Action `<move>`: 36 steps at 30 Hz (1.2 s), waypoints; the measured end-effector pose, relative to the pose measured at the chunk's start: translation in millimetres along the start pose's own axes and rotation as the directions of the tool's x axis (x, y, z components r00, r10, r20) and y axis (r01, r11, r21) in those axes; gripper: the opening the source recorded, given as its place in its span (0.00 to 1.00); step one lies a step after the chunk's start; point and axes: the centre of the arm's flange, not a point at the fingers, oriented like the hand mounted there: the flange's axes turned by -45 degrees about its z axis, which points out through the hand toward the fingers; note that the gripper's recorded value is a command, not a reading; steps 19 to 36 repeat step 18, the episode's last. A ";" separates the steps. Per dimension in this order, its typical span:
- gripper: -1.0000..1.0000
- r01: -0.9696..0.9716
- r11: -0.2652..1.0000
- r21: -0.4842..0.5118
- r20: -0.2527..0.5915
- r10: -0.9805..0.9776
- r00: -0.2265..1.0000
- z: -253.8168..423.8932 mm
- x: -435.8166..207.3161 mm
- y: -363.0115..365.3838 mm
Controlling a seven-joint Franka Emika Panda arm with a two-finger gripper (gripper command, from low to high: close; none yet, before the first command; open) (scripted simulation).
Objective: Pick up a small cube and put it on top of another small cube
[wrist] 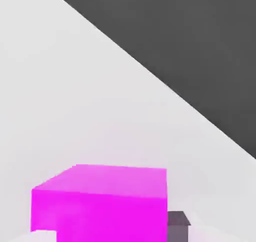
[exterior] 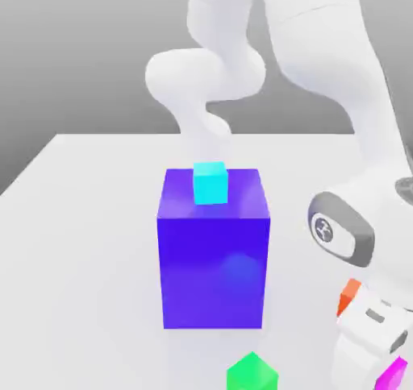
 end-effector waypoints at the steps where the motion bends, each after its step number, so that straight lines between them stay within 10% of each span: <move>1: 0.00 -0.002 1.000 0.000 0.000 0.002 1.000 -13.8 -0.9 0.8; 11: 0.00 -0.486 0.874 0.000 0.000 0.486 0.874 -25.3 -101.4 146.0; 12: 1.00 -0.489 0.872 -0.001 0.000 0.489 0.872 -15.9 -102.5 146.5; 36: 1.00 -0.490 0.872 -0.001 0.000 0.490 0.872 -11.2 -103.2 146.8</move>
